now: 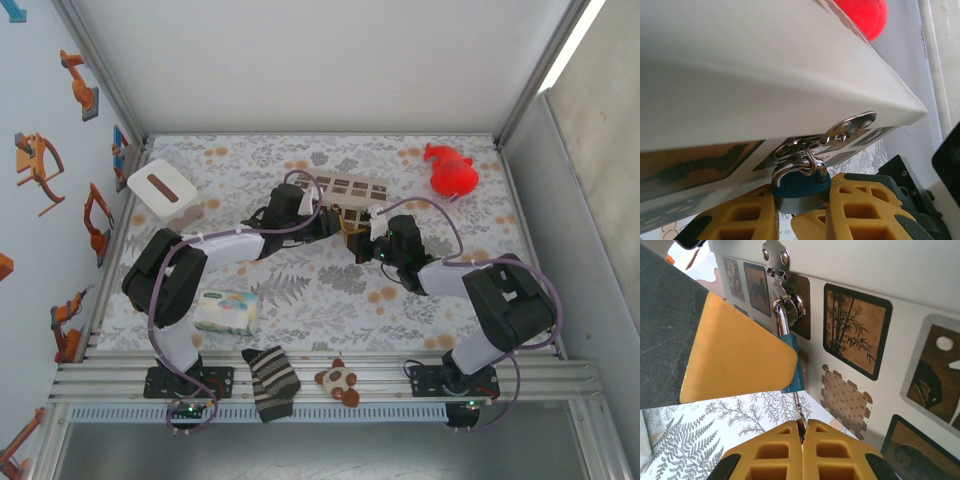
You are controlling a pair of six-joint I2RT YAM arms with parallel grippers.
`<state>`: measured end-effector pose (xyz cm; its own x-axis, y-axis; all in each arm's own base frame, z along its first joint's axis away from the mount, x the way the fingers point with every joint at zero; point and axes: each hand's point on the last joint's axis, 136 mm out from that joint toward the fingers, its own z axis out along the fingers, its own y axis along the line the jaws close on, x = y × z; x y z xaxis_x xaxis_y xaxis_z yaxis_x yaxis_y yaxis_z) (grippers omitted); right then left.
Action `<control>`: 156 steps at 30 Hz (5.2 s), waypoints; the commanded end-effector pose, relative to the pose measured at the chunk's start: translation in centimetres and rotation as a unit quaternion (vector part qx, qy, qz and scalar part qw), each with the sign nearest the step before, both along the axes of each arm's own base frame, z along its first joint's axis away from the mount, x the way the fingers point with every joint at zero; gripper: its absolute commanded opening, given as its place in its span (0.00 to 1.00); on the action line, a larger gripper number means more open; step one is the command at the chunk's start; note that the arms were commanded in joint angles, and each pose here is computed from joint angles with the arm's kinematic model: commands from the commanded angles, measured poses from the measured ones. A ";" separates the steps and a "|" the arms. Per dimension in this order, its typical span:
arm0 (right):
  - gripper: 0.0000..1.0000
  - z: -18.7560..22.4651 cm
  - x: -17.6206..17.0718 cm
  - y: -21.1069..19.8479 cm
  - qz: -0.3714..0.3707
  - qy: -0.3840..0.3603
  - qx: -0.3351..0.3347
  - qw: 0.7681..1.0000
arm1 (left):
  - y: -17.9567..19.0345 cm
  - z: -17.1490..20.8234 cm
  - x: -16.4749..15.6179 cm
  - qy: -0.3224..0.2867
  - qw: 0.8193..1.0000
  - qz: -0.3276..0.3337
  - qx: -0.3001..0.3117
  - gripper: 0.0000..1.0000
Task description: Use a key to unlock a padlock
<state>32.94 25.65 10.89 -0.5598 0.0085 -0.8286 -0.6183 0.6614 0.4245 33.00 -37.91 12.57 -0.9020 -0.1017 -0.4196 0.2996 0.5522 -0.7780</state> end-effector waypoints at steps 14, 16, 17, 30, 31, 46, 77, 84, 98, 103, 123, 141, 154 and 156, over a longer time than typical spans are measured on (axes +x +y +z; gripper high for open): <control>0.00 9.9 0.0 2.6 0.062 -0.162 0.060 0.983 | -1.3 -4.6 -3.0 0.055 0.998 -0.036 0.025 0.23; 0.00 9.4 0.4 2.1 0.042 -0.160 0.053 0.985 | -1.4 -4.5 -2.9 0.057 0.998 -0.035 0.019 0.23; 0.00 9.1 0.5 1.8 0.033 -0.158 0.049 0.986 | -1.5 -4.4 -2.8 0.058 0.998 -0.033 0.017 0.23; 0.00 7.1 0.6 0.2 -0.016 -0.123 0.053 0.991 | -2.5 -5.8 -2.6 0.075 0.997 -0.033 0.011 0.23; 0.00 6.9 0.7 0.0 -0.019 -0.120 0.052 0.991 | -2.5 -5.9 -2.6 0.077 0.996 -0.033 0.011 0.23; 0.00 2.5 0.8 -1.0 -0.019 -0.064 0.035 0.997 | -2.9 -7.9 -2.0 0.093 0.995 -0.022 0.007 0.23; 0.00 -2.3 -0.2 -1.8 -0.059 0.033 0.072 0.995 | 3.1 -3.6 -0.7 0.062 0.990 0.087 -0.088 0.50; 0.00 -2.8 0.0 -1.5 -0.058 0.046 0.075 0.994 | 3.2 -2.8 0.1 0.084 0.975 0.104 -0.179 0.47; 0.00 -2.8 0.0 -1.5 -0.061 0.059 0.086 0.993 | 0.5 -4.1 0.4 0.118 0.963 0.092 -0.224 0.41; 0.00 -2.7 0.0 -1.4 -0.060 0.060 0.089 0.992 | -0.6 -4.0 0.2 0.119 0.963 0.082 -0.227 0.41; 0.00 -2.7 -0.7 -0.6 -0.048 0.101 0.094 0.989 | -2.0 -5.4 -0.3 0.135 0.961 0.082 -0.226 0.34; 0.00 -2.3 -1.1 -0.2 -0.070 0.153 0.123 0.978 | -1.5 -4.6 0.1 0.111 0.964 0.096 -0.223 0.15; 0.00 -1.3 -1.1 0.0 -0.089 0.216 0.181 0.955 | -1.4 -5.1 -0.7 0.109 0.964 0.096 -0.222 0.10; 0.00 -1.0 -0.9 0.0 -0.087 0.218 0.187 0.954 | -1.5 -5.1 -0.7 0.109 0.964 0.095 -0.222 0.08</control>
<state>31.42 24.31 6.47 -0.8237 0.3689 -0.4305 -0.1664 0.5686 0.8056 32.48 -39.36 6.86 -0.9153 -0.3965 -0.0710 -0.0024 0.1817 -0.9833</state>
